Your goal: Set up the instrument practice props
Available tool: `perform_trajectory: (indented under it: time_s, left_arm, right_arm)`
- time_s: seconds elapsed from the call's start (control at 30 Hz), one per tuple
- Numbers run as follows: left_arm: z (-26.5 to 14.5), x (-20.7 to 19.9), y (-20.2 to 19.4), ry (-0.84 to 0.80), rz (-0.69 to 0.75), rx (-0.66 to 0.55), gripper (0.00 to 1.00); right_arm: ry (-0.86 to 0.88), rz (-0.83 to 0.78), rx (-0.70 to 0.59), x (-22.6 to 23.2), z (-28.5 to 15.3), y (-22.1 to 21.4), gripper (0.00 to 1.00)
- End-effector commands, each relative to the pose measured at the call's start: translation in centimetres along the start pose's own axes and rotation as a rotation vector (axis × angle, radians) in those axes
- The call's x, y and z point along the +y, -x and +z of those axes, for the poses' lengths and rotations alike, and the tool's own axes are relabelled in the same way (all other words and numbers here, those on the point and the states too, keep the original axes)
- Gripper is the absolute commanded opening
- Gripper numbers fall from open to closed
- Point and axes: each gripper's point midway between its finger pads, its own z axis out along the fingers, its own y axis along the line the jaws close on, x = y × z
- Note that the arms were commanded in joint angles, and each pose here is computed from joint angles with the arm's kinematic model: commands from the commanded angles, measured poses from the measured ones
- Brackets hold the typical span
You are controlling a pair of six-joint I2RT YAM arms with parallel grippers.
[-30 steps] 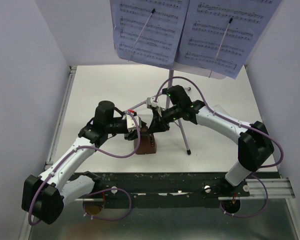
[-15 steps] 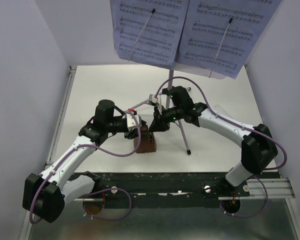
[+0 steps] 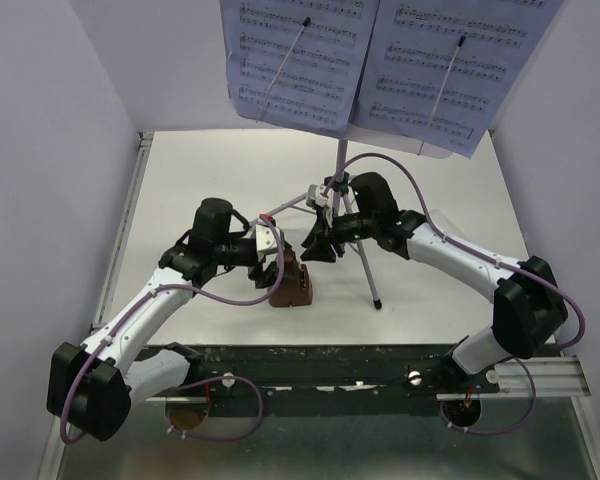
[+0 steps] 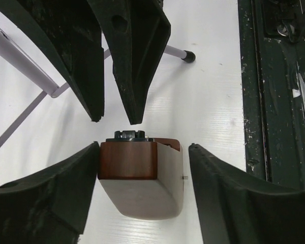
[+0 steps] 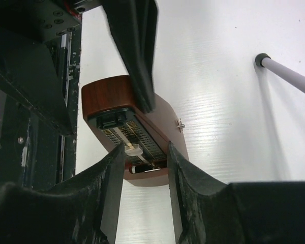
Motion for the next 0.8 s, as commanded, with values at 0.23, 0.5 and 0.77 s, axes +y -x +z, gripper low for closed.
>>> perform_trajectory:
  time_s: [0.23, 0.5, 0.77]
  left_arm:
    - [-0.9, 0.3, 1.1, 0.009, -0.013, 0.016, 0.79]
    - [-0.5, 0.0, 0.7, -0.059, -0.062, 0.051, 0.51]
    - [-0.3, -0.1, 0.7, -0.1, -0.07, 0.066, 0.44]
  right_arm:
    - [0.095, -0.087, 0.019, 0.9, 0.8, -0.9, 0.57]
    - [0.105, -0.087, 0.045, 0.6, 1.2, -1.8, 0.57]
    - [0.115, -0.091, 0.036, 1.4, 1.9, -1.6, 0.58]
